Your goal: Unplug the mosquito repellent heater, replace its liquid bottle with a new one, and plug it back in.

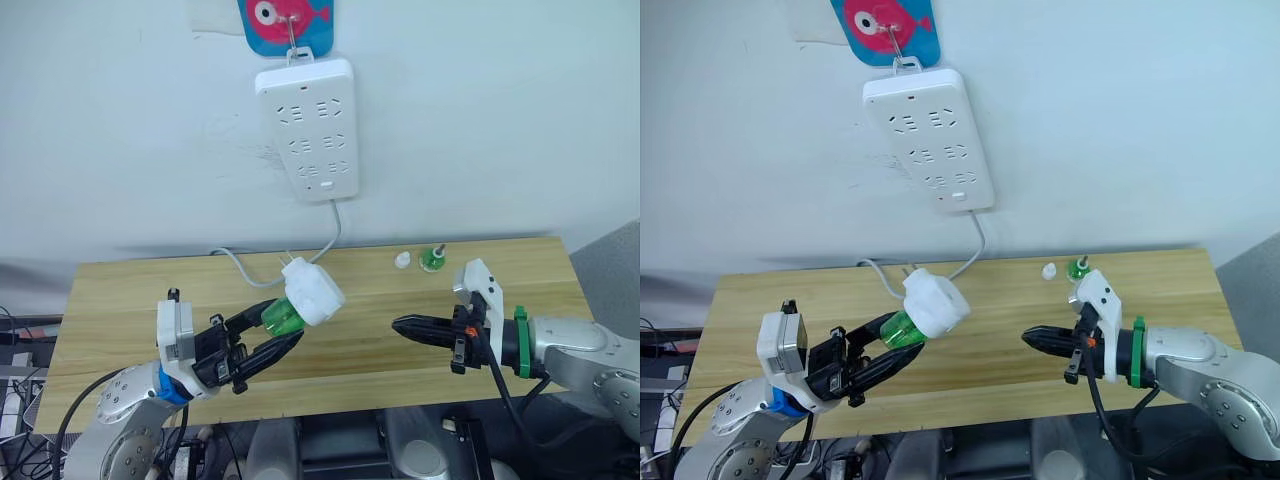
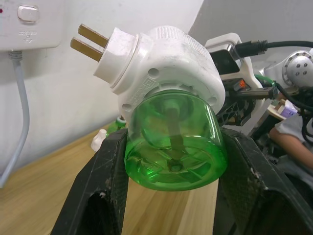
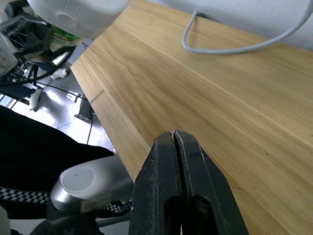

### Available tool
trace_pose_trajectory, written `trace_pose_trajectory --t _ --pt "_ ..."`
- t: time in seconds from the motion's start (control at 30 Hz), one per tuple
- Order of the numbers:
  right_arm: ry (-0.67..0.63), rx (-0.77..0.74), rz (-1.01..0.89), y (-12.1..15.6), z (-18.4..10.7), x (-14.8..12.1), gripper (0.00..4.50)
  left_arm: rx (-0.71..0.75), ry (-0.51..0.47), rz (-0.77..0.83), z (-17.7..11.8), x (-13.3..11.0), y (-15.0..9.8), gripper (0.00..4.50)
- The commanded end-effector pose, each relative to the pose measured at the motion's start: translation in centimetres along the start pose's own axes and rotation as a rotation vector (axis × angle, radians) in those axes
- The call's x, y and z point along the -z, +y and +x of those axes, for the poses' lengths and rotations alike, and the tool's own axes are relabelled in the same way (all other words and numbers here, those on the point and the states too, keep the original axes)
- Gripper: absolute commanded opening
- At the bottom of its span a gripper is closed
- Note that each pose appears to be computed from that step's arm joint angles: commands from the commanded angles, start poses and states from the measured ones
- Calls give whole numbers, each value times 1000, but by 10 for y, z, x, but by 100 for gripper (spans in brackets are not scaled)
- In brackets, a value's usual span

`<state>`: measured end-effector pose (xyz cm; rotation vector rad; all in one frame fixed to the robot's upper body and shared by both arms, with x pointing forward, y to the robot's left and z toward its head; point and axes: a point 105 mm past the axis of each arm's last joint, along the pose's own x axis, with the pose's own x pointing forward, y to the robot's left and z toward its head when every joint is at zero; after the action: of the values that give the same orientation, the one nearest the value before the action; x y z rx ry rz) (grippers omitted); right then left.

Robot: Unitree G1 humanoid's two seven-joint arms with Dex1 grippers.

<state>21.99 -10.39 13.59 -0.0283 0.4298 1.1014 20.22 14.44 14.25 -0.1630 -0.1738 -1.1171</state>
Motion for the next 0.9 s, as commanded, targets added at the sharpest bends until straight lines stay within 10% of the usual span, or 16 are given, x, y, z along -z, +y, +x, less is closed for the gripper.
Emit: trace_pose_trajectory --t 0.03,0.9 --pt "-4 -12 -20 2 0 3 4 9 -17 25 -2 -2 -4 226" --pt "5 -12 -33 -6 8 7 4 9 -9 40 -6 8 -1 226"
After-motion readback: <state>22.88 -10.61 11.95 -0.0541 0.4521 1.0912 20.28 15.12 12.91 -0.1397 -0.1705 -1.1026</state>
